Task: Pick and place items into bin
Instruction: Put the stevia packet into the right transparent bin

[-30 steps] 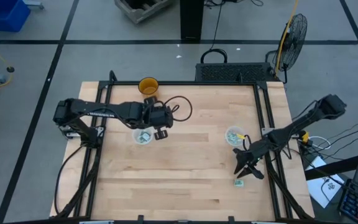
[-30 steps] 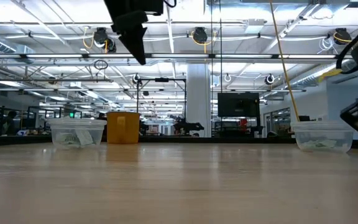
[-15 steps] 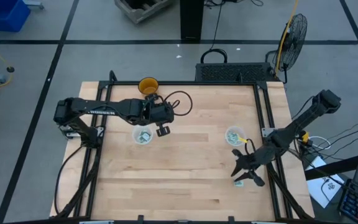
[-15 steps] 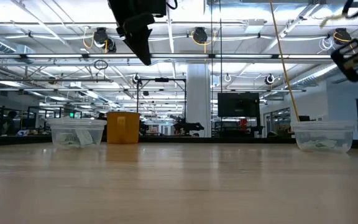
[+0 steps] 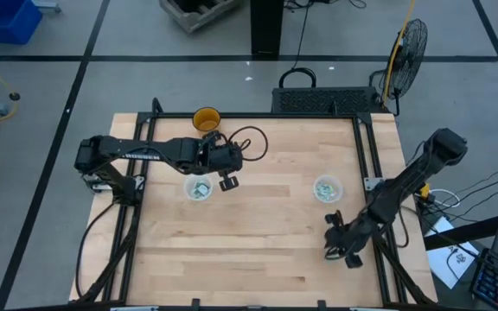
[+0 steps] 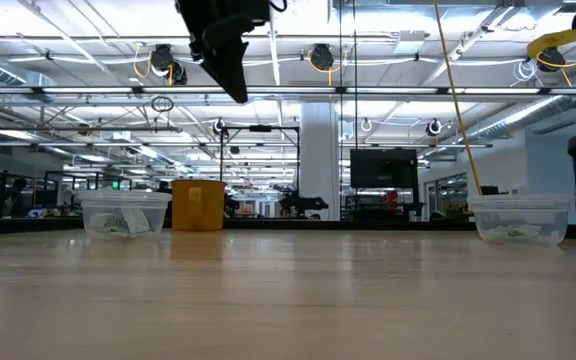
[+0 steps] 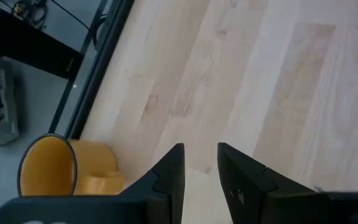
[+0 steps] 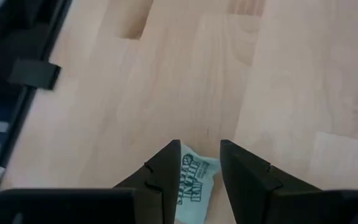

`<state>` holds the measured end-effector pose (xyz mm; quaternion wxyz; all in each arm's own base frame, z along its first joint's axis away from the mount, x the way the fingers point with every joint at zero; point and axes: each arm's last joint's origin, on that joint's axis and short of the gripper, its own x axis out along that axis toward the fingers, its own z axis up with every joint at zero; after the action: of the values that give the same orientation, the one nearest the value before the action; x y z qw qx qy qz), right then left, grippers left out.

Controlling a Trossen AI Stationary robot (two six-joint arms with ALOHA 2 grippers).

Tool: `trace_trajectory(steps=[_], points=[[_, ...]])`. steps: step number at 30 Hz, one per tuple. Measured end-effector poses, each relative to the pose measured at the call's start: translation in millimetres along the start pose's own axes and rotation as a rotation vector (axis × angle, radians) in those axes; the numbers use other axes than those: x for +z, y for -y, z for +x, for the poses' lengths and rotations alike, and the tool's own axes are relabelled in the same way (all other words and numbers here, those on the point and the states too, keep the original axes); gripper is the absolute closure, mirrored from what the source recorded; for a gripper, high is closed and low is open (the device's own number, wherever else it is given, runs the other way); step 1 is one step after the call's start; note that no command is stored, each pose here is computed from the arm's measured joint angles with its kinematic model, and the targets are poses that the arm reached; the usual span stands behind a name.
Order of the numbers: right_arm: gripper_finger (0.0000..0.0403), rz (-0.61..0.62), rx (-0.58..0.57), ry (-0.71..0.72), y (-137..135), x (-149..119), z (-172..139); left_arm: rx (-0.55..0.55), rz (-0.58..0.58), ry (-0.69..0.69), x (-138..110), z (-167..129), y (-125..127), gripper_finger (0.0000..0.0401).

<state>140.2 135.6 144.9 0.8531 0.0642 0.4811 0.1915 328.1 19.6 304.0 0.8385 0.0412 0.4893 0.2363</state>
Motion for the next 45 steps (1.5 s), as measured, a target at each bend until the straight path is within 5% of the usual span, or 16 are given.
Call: trace_trajectory(steps=[16,25,32,38,45], points=[[0.0302,-0.046,-0.084,-0.126,2,-7,21,0.000,0.000,0.007,1,0,0,0.0299],[0.0392,-0.046,-0.084,-0.105,2,-6,22,0.000,0.003,0.007,1,0,0,0.0299],[0.0397,-0.047,-0.136,-0.030,0,6,18,0.001,0.028,0.010,1,0,0,0.0299],[0.0400,-0.112,-0.279,0.050,-1,31,-2,0.002,0.053,0.016,2,0,0,0.0299],[0.0402,-0.046,-0.679,0.101,23,30,-37,0.002,0.053,0.016,2,0,0,0.0299]])
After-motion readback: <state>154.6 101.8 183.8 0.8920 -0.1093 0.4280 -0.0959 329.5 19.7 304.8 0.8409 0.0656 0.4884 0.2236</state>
